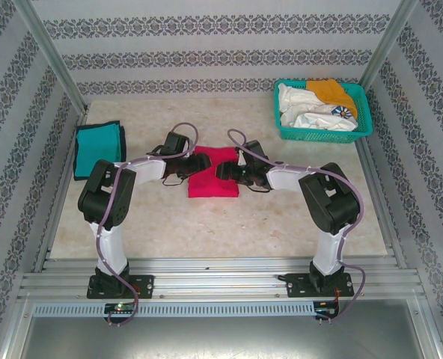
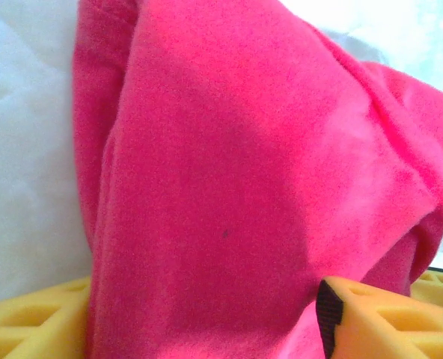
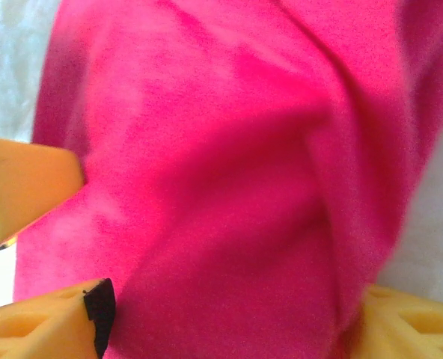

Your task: Fold and stack the t-shirts

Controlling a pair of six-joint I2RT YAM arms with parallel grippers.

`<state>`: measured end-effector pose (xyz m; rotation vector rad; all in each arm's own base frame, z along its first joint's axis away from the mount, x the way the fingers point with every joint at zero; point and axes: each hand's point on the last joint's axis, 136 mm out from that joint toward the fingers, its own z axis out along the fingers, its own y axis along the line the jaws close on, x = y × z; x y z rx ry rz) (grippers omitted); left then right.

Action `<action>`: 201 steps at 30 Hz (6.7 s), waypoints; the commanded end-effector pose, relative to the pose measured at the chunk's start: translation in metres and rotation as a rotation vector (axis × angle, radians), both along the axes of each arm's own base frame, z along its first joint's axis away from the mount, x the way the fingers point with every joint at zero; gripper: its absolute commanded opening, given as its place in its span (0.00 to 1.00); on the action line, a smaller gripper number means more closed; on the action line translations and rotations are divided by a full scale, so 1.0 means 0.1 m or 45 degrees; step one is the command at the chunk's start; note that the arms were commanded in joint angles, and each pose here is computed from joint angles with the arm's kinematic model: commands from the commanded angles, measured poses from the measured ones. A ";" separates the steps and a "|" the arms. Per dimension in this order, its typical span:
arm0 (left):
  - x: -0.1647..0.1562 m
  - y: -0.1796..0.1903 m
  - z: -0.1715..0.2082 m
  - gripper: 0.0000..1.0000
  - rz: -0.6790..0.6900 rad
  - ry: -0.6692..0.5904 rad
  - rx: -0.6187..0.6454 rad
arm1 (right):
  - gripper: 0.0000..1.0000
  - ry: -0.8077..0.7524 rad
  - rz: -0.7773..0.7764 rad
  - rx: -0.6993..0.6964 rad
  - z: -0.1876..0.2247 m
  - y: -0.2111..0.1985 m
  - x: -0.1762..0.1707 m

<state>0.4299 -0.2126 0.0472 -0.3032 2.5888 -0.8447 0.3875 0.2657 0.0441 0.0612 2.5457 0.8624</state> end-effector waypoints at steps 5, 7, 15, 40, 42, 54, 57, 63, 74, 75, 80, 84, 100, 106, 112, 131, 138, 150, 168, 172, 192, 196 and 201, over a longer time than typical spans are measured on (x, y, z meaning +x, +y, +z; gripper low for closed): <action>-0.23 0.23 0.20 0.79 0.025 -0.054 0.082 | 0.81 -0.050 -0.235 -0.070 0.11 -0.32 0.17; -0.24 0.24 0.19 0.79 0.036 -0.071 0.074 | 0.82 -0.020 -0.211 -0.055 0.05 -0.26 0.19; -0.15 0.11 -0.01 0.69 0.007 -0.022 0.020 | 0.70 0.016 -0.116 0.004 -0.07 0.01 0.22; -0.05 -0.38 -0.06 0.43 -0.072 0.007 -0.244 | 0.44 0.066 0.030 0.157 -0.13 0.34 0.20; -0.05 -0.38 -0.10 0.35 -0.067 0.016 -0.239 | 0.44 0.069 0.036 0.160 -0.14 0.35 0.19; -0.01 -0.21 -0.04 0.00 -0.142 -0.086 -0.047 | 0.76 -0.105 0.051 0.079 0.15 0.13 0.16; -0.01 -0.06 0.05 0.00 -0.200 -0.151 0.108 | 0.96 -0.221 0.059 0.014 0.29 -0.01 0.14; 0.01 0.17 0.39 0.00 -0.355 -0.354 0.218 | 0.98 -0.488 0.230 -0.050 0.57 0.00 -0.03; 0.13 0.93 0.65 0.00 -0.470 -0.373 0.374 | 0.98 -0.814 0.645 -0.032 0.91 0.70 -0.51; 0.14 1.03 0.66 0.00 -0.463 -0.360 0.410 | 0.98 -0.822 0.665 -0.024 0.92 0.77 -0.53; 0.17 1.58 0.73 0.00 -0.439 -0.333 0.579 | 0.98 -0.854 0.740 0.022 1.03 1.04 -0.56; 0.21 2.06 0.76 0.00 -0.338 -0.305 0.618 | 0.98 -0.848 0.772 0.069 1.10 1.17 -0.56; 0.44 2.94 1.36 0.00 -0.152 -0.456 0.609 | 0.98 -0.998 0.962 0.231 1.46 2.05 -0.81; 0.45 3.25 1.52 0.00 -0.095 -0.457 0.635 | 0.98 -0.988 0.984 0.261 1.47 2.20 -0.82; 0.41 3.50 1.56 0.00 -0.018 -0.449 0.639 | 0.98 -0.963 0.991 0.250 1.39 2.19 -0.83; 0.46 4.03 1.02 0.00 0.114 -0.280 0.717 | 0.98 -0.860 0.976 0.240 1.16 2.13 -0.87; 0.40 4.27 0.81 0.07 0.191 -0.177 0.857 | 0.98 -0.840 0.974 0.255 1.15 2.16 -0.86; 0.37 4.35 1.11 1.00 0.416 -0.227 0.876 | 0.98 -0.832 0.949 0.250 1.15 2.15 -0.84; 0.69 4.10 0.60 1.00 0.392 -0.192 0.800 | 0.98 -0.801 0.928 0.228 1.04 2.04 -0.85; 0.67 4.09 0.49 1.00 0.442 -0.164 0.732 | 0.98 -0.802 0.914 0.222 1.04 2.01 -0.82; -0.14 2.37 1.25 1.00 0.278 -0.715 0.775 | 0.98 -0.913 0.285 -0.105 1.38 0.16 -0.37; -0.59 2.10 1.09 1.00 0.236 -0.799 0.812 | 0.98 -0.951 -0.013 -0.303 1.41 -0.69 -0.28; -0.95 2.18 0.93 1.00 0.275 -0.874 0.865 | 0.98 -0.958 -0.373 -0.644 1.40 -1.85 -0.34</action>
